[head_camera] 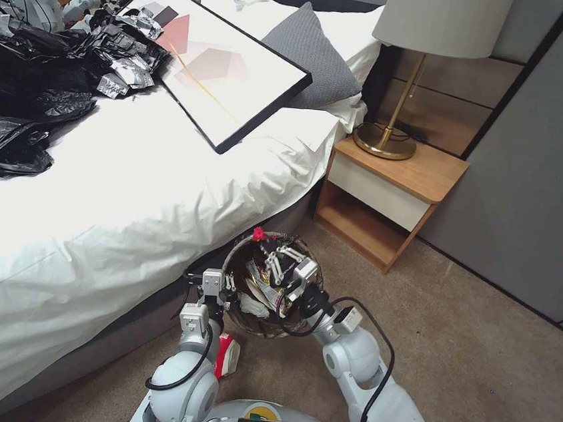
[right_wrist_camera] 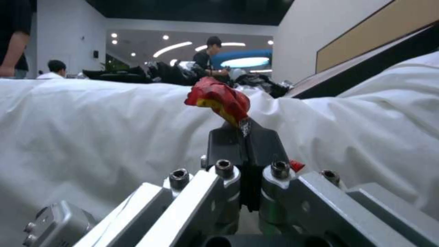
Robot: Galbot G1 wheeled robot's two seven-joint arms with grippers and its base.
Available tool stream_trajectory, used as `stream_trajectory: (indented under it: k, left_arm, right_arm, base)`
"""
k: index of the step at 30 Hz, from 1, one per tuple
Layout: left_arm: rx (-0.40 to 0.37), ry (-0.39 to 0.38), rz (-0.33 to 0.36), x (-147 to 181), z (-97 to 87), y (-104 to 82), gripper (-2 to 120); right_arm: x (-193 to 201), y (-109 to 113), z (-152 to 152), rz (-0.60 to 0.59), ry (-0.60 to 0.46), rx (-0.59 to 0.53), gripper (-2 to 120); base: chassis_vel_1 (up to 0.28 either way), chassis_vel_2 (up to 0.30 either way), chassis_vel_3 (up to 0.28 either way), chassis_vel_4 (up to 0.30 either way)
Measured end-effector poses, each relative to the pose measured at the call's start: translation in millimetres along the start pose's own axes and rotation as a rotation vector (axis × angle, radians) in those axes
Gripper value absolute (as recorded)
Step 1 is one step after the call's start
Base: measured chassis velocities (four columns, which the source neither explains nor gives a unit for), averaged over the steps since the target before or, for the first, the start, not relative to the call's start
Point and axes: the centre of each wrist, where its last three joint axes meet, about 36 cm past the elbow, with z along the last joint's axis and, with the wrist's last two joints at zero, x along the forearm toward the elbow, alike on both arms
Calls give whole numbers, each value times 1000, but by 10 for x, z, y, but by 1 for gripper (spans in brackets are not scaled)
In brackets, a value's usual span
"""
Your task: Pick up the trash bin, then pick up the garbage from the floor and place it into the trash bin.
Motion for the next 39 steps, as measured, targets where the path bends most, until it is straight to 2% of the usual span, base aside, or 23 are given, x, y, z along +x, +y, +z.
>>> stream_trajectory:
  k: [4,7,11,13,14,16,17,19,20,22,23,26,27,29,30,32,33,39]
  left_arm:
    - [0,0,0,0,1,-2,3]
    - [0,1,1,0,1,-2,3]
    - [0,1,0,0,0,-2,3]
    - [0,-1,1,-1,-6,-3,3]
    - [0,-1,1,-1,-6,-3,3]
    - [1,-2,2,0,-10,-6,3]
    - [1,-2,2,0,-10,-6,3]
    - [2,-4,3,2,-17,-6,3]
    - [2,-4,3,2,-17,-6,3]
    - [3,-6,4,6,-24,-9,3]
    - [3,-6,4,6,-24,-9,3]
    - [4,-9,2,9,-36,-5,3]
    - [4,-9,2,9,-36,-5,3]
    - [6,-10,1,8,-40,-4,3]
    - [6,-10,1,8,-40,-4,3]
    - [7,-10,1,8,-41,-5,3]
    - [7,-10,1,8,-41,-5,3]
    - [8,-10,0,8,-41,-8,3]
  right_arm:
    - [6,49,64,-14,19,-8,0]
    - [64,153,227,-33,66,-23,0]
    - [80,168,259,-32,74,-24,0]
    - [217,321,481,-36,136,-40,1]
    - [217,321,481,-36,136,-40,1]
    - [290,351,555,-27,157,-41,10]
    - [290,351,555,-27,157,-41,10]
    - [359,353,612,-19,182,-35,22]
    - [359,353,612,-19,182,-35,22]
    - [408,355,659,-20,198,-31,33]
    - [408,355,659,-20,198,-31,33]
    - [411,357,666,-24,198,-30,47]
    - [411,357,666,-24,198,-30,47]
    - [412,341,660,-23,198,-26,58]
    - [412,341,660,-23,198,-26,58]
    - [414,329,653,-20,197,-23,68]
    - [414,329,653,-20,197,-23,68]
    - [413,319,614,-15,190,-17,92]
  base:
    - [0,0,0,0]
    - [0,0,0,0]
    - [0,0,0,0]
    - [0,0,0,0]
    - [0,0,0,0]
    - [0,0,0,0]
    - [0,0,0,0]
    - [0,0,0,0]
    - [0,0,0,0]
    - [0,0,0,0]
    - [0,0,0,0]
    - [0,0,0,0]
    - [0,0,0,0]
    - [0,0,0,0]
    - [0,0,0,0]
    - [0,0,0,0]
    - [0,0,0,0]
    - [0,0,0,0]
